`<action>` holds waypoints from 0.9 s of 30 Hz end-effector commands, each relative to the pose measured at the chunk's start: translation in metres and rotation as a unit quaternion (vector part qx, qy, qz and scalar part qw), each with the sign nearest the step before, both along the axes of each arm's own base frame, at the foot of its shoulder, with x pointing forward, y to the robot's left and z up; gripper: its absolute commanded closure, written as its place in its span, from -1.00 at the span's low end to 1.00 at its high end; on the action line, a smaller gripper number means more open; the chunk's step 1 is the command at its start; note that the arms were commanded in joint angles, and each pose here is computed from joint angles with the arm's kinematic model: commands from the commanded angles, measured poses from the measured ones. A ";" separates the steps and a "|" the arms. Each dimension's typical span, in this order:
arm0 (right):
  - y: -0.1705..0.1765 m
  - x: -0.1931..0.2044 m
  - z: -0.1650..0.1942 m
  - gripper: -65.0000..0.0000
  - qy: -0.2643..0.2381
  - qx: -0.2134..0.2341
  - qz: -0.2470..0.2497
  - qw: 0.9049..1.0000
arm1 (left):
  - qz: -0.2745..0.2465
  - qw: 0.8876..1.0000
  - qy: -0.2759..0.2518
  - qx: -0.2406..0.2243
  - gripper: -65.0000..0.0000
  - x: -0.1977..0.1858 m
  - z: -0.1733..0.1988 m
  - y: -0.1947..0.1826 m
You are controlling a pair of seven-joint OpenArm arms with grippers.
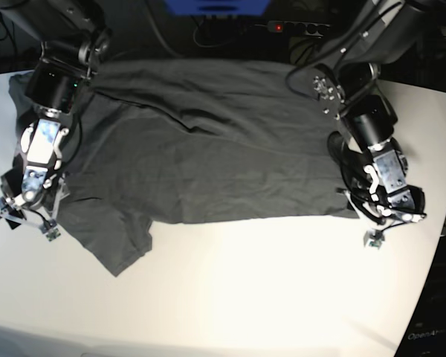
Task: Fold the T-shirt properly
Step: 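Lower the left gripper and pinch the shirt's side edge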
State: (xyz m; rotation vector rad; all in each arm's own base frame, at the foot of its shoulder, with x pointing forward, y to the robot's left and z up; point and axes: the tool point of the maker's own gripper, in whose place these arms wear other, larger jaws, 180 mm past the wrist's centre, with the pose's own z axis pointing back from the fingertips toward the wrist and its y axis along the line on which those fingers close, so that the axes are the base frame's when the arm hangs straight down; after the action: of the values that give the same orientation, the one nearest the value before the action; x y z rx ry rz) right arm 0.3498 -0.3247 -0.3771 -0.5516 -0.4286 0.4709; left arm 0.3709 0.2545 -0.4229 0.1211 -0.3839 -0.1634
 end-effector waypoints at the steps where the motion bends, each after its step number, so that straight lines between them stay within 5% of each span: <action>1: -0.007 0.014 0.020 -0.35 -0.028 -0.012 -0.002 1.000 | 0.003 0.999 -0.040 -0.007 0.08 0.022 0.021 0.000; 16: -0.007 0.006 0.013 -0.35 -0.018 -0.012 -0.001 1.000 | 0.007 0.994 -0.083 -0.069 0.08 0.035 0.029 -0.016; 27: -0.007 0.006 0.012 -0.35 -0.017 -0.012 -0.001 1.000 | 0.010 0.994 -0.085 -0.071 0.08 0.035 0.029 -0.015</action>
State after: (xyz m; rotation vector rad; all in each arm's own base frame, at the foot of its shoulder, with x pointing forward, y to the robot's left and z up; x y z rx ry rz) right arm 0.3445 -0.3246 -0.3820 -0.5476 -0.4162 0.4751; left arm 0.3893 0.2329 -0.4133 -0.0147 -0.5020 -0.1157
